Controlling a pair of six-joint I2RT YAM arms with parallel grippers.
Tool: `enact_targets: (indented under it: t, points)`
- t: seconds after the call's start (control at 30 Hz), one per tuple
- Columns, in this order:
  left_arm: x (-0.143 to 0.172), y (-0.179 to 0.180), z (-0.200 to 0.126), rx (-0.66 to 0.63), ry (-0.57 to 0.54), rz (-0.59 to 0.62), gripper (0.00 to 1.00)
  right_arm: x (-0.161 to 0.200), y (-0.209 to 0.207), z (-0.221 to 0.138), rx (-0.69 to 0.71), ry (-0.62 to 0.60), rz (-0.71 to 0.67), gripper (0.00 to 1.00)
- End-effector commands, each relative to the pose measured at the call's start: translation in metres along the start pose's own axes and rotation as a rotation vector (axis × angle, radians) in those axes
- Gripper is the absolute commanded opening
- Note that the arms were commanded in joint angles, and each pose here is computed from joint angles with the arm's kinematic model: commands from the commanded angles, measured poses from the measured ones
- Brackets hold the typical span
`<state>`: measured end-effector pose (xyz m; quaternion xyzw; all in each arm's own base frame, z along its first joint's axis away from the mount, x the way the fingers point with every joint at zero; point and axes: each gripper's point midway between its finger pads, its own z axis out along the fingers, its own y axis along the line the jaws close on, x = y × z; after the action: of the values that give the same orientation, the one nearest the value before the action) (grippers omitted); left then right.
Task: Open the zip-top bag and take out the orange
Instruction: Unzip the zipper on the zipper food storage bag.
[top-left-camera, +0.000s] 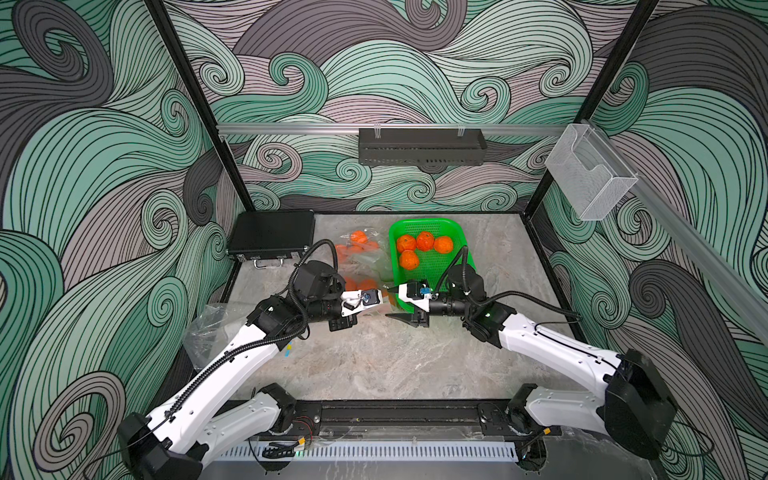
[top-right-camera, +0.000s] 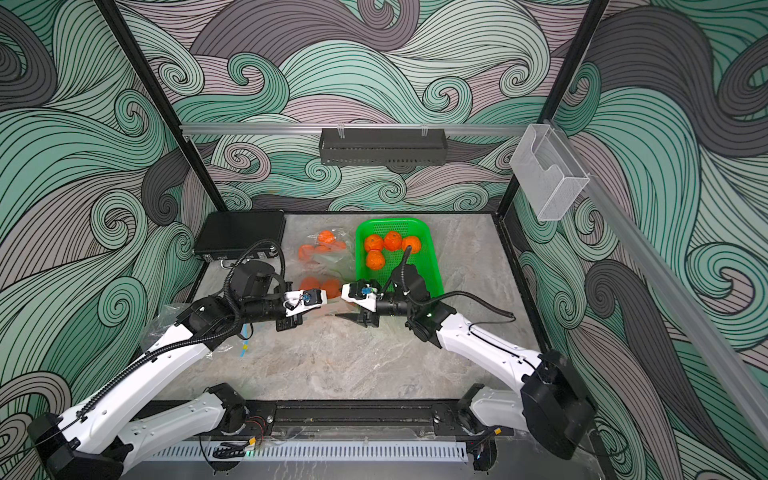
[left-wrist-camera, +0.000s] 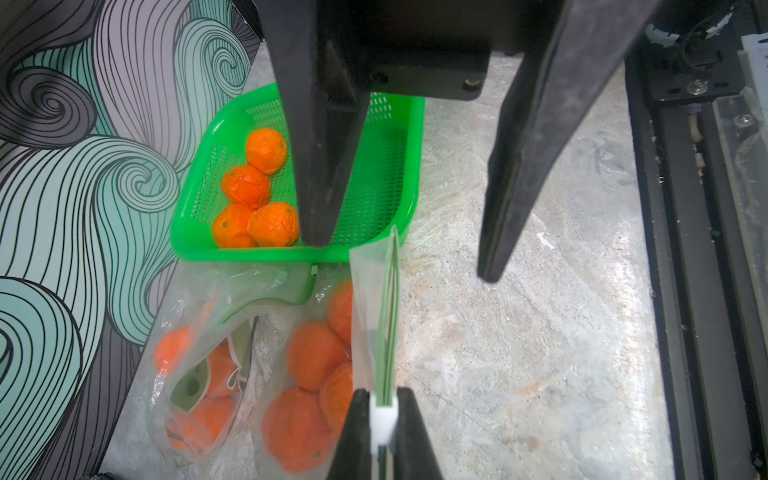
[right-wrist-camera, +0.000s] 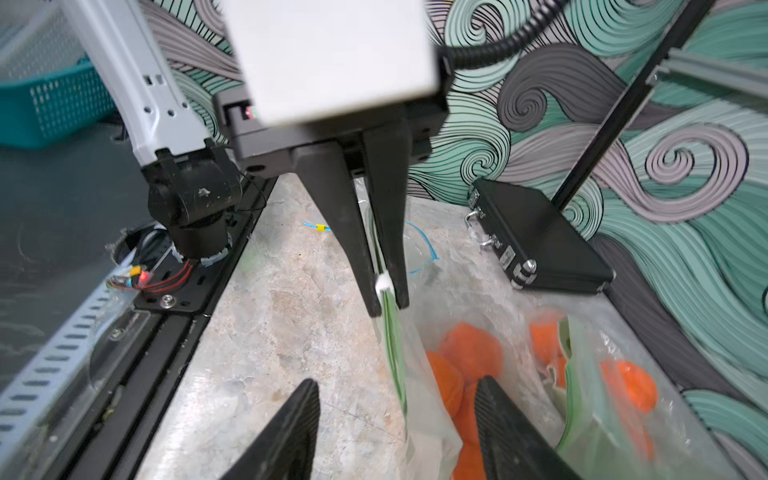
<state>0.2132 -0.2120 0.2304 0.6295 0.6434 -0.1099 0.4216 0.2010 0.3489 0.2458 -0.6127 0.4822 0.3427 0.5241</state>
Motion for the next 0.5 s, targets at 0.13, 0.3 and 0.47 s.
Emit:
enact_targets:
  t: [0.13,0.3,0.47]
  points:
    - [-0.0094,-0.0065,-0.0057,0.038,-0.03,0.016,0.0,-0.0072,0.0096,0.0108,-0.055,-0.014,-0.069,0.37]
    - [-0.0101,-0.0066,-0.0054,0.044,-0.03,0.015,0.0,-0.0073,0.0091,0.0093,-0.05,-0.004,-0.083,0.14]
    - [-0.0106,-0.006,-0.0071,0.047,-0.023,0.017,0.0,-0.013,0.0013,0.003,-0.017,-0.011,-0.101,0.0]
